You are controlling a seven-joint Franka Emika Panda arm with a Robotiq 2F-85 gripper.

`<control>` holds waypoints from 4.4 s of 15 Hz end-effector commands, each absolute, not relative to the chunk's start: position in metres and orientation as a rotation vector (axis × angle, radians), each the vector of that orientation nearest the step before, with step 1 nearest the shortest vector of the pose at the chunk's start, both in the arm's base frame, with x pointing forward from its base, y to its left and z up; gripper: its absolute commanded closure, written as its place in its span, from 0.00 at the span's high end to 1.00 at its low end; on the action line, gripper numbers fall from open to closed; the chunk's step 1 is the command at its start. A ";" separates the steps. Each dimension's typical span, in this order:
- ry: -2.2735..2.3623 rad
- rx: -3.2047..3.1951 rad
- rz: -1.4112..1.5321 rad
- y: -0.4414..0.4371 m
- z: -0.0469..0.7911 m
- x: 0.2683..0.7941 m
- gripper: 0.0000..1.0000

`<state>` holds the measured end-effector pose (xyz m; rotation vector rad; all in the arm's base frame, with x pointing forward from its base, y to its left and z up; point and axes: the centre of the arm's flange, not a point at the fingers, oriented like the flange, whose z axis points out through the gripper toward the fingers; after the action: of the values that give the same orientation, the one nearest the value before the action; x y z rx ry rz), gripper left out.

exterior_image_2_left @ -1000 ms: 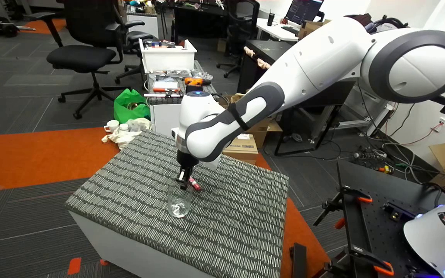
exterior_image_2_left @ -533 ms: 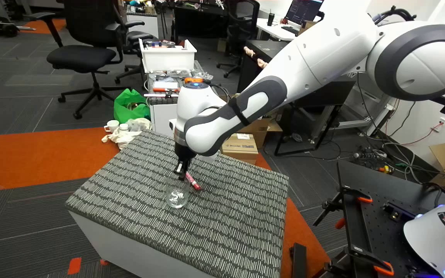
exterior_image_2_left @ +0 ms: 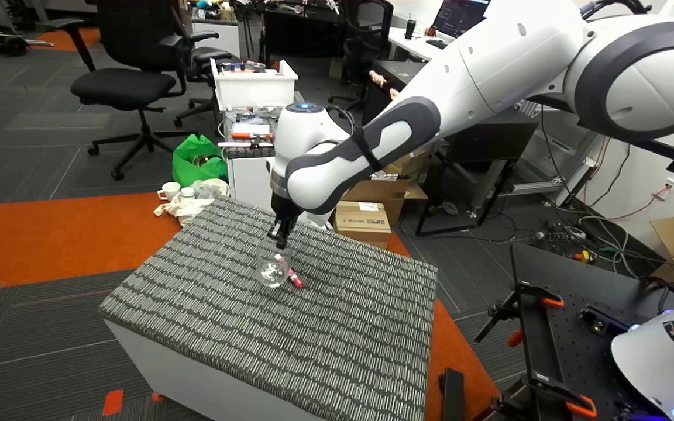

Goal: Move the transparent glass across the marker

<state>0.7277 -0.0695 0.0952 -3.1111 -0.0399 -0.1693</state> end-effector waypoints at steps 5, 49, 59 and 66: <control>0.187 -3.124 -0.183 -0.101 0.108 0.704 0.01; 0.881 -2.999 -0.190 -0.192 0.099 0.657 1.00; 0.713 -3.006 -0.425 -0.160 0.175 0.636 1.00; 0.475 -3.013 -0.464 -0.137 0.196 0.623 1.00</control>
<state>0.6462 -0.1427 0.1804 -3.0252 0.5580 -0.4183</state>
